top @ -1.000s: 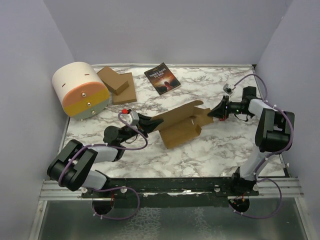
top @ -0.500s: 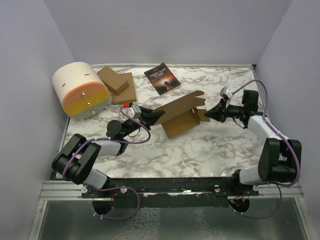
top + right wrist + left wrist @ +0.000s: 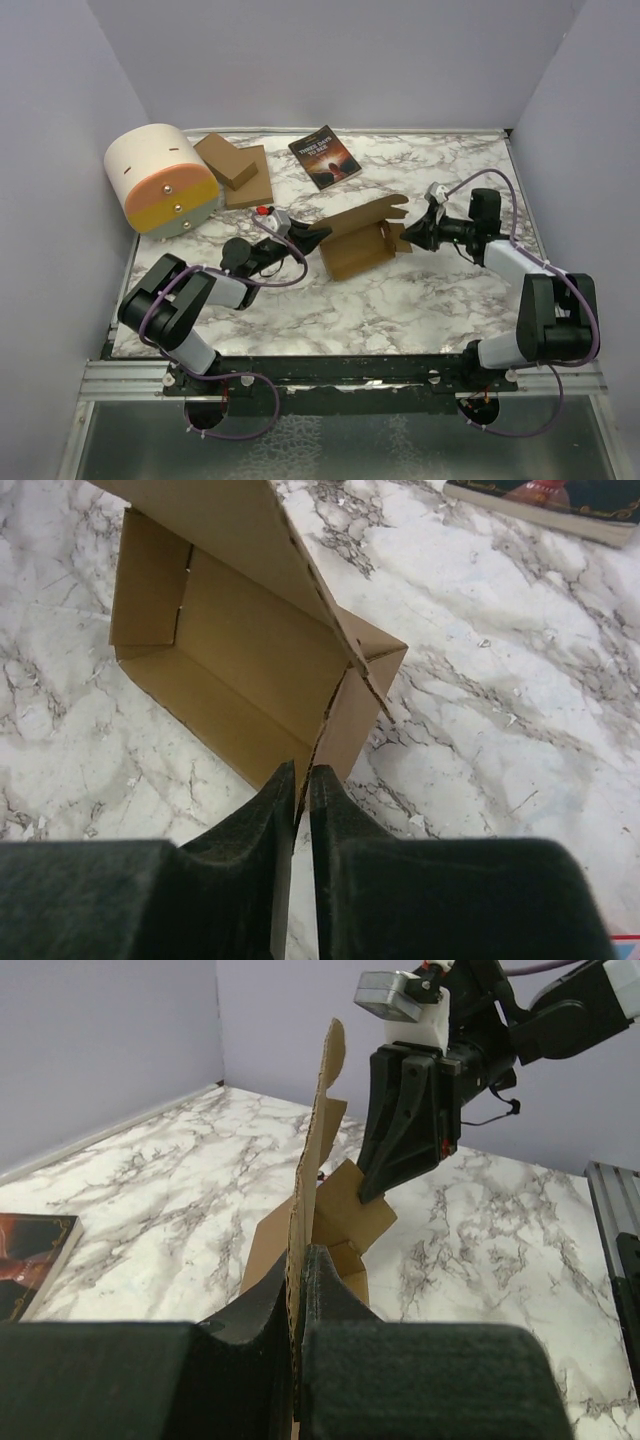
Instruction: Fold the paper box
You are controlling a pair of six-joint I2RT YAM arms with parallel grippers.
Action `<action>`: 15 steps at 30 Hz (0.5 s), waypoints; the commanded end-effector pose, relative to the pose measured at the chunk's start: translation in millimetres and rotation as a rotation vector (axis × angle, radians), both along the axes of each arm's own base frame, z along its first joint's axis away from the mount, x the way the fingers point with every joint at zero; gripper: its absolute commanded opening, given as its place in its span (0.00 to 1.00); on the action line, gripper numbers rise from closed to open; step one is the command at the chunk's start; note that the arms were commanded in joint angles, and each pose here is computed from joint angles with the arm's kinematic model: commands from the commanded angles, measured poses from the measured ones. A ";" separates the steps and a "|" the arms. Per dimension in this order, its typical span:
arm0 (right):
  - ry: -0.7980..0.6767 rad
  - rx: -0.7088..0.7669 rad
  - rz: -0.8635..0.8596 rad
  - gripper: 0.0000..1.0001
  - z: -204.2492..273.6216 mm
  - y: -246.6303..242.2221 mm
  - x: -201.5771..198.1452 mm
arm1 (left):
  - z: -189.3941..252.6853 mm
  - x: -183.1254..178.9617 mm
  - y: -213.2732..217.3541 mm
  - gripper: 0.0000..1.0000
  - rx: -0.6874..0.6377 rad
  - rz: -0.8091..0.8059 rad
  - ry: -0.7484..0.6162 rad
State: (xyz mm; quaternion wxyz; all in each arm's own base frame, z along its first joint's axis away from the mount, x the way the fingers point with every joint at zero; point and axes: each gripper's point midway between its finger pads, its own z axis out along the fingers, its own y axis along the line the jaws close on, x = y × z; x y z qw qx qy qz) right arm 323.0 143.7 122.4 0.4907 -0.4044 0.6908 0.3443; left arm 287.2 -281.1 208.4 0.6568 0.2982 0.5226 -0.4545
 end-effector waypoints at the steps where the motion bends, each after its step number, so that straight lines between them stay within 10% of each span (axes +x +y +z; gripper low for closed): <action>1: 0.052 0.003 0.031 0.16 -0.6 4.4 3.8 | 17.0 -15.4 3.7 0.00 -0.035 -0.028 -0.140; 15: 0.319 0.107 0.167 0.31 -8.4 17.0 -10.1 | 9.5 -20.4 5.8 0.00 -0.015 -0.031 -0.140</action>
